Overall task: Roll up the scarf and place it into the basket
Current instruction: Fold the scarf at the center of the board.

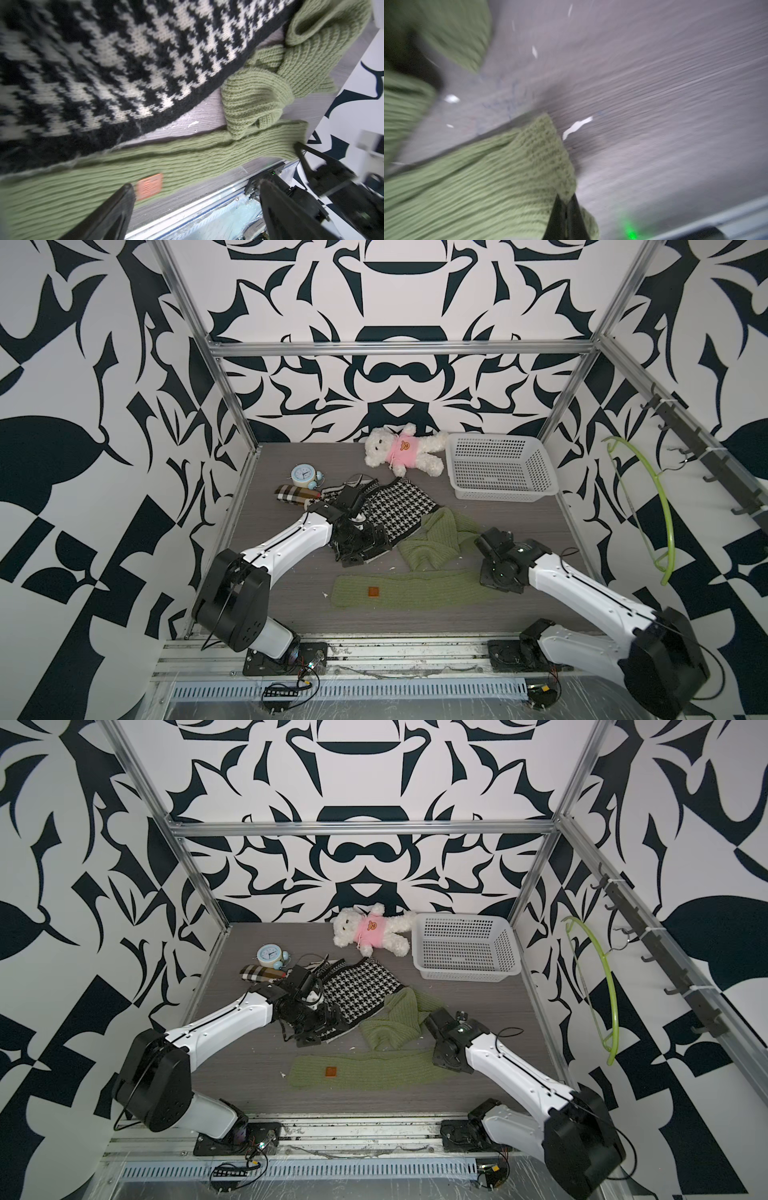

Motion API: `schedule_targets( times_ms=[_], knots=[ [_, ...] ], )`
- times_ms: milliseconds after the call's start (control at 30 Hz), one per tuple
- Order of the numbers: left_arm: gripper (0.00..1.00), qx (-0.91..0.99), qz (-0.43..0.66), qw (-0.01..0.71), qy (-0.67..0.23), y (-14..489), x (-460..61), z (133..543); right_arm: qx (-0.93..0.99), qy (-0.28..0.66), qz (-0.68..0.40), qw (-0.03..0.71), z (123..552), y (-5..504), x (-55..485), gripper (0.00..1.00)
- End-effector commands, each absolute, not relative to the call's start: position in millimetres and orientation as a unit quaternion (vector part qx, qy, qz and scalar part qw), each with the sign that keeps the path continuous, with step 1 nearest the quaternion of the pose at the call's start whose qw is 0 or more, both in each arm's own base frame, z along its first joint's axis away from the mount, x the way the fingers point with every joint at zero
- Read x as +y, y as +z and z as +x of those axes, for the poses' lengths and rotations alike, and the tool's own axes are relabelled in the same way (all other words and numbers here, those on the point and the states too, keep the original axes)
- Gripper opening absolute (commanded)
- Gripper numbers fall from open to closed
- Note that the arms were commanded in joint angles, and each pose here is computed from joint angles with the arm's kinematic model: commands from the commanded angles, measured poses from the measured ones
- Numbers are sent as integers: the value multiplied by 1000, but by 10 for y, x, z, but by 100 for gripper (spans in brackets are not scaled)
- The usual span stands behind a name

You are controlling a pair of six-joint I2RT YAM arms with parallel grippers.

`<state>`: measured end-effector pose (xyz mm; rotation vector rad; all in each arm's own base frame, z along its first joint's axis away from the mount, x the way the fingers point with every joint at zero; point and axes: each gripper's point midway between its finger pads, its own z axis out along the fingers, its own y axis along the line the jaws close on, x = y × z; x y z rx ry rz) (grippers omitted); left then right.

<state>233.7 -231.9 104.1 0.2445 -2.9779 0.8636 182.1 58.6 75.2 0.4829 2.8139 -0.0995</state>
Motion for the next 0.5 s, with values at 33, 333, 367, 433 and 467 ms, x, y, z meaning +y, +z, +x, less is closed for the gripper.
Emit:
schedule_targets(
  times_ms=[33,333,367,433,467],
  knots=[
    [99,-945,89,-16,313,1335,-2184,2477,976,-20,115,185,1974,1321,740,0],
    [99,-925,166,-77,334,1573,-1496,2826,974,124,-104,161,1971,1599,2789,0],
    [99,-923,171,-79,335,1578,-1444,2827,971,140,-119,155,1945,1582,3006,0],
    [99,-921,177,-81,338,1580,-1371,2820,964,179,-143,138,1872,1527,3419,0],
    [99,-920,181,-82,339,1568,-1340,2810,959,201,-154,128,1839,1493,3641,1]
  ],
)
